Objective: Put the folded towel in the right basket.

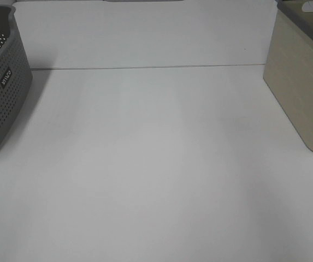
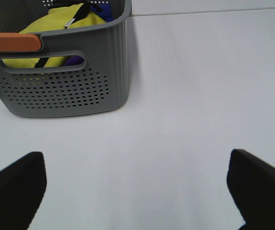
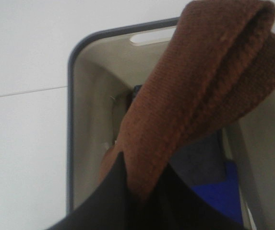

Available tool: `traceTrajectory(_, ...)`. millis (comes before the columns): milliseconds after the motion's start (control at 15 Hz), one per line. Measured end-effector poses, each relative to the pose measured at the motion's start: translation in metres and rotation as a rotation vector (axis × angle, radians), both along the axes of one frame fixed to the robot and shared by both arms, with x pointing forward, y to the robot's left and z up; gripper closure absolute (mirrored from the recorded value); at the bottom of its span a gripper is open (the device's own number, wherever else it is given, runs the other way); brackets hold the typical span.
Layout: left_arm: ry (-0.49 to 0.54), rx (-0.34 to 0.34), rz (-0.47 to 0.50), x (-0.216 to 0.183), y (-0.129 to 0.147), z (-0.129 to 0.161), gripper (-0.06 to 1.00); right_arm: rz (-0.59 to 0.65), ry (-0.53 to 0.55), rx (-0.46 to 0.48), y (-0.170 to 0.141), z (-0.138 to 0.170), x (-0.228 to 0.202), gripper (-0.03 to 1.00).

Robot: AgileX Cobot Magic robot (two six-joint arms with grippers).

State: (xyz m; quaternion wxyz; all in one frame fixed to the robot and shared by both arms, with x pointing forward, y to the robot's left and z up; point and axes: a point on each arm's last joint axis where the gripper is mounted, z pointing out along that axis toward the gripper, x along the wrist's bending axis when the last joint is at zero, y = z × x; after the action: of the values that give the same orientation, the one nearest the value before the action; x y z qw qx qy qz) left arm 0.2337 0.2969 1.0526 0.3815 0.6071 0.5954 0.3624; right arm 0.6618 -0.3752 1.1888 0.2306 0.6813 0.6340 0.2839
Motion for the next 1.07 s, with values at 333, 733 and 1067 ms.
traceTrajectory(333, 0.000, 0.000, 0.000, 0.000, 0.000, 0.000, -0.03, -0.010, 0.210, 0.012, -0.007, -0.070, 0.018, 0.89)
traceTrajectory(733, 0.000, 0.000, 0.000, 0.000, 0.000, 0.000, -0.03, -0.090, 0.313, 0.051, -0.014, -0.113, 0.035, 0.38)
traceTrajectory(1067, 0.000, 0.000, 0.000, 0.000, 0.000, 0.000, -0.03, -0.032, 0.231, 0.179, 0.011, -0.083, 0.028, 0.30)
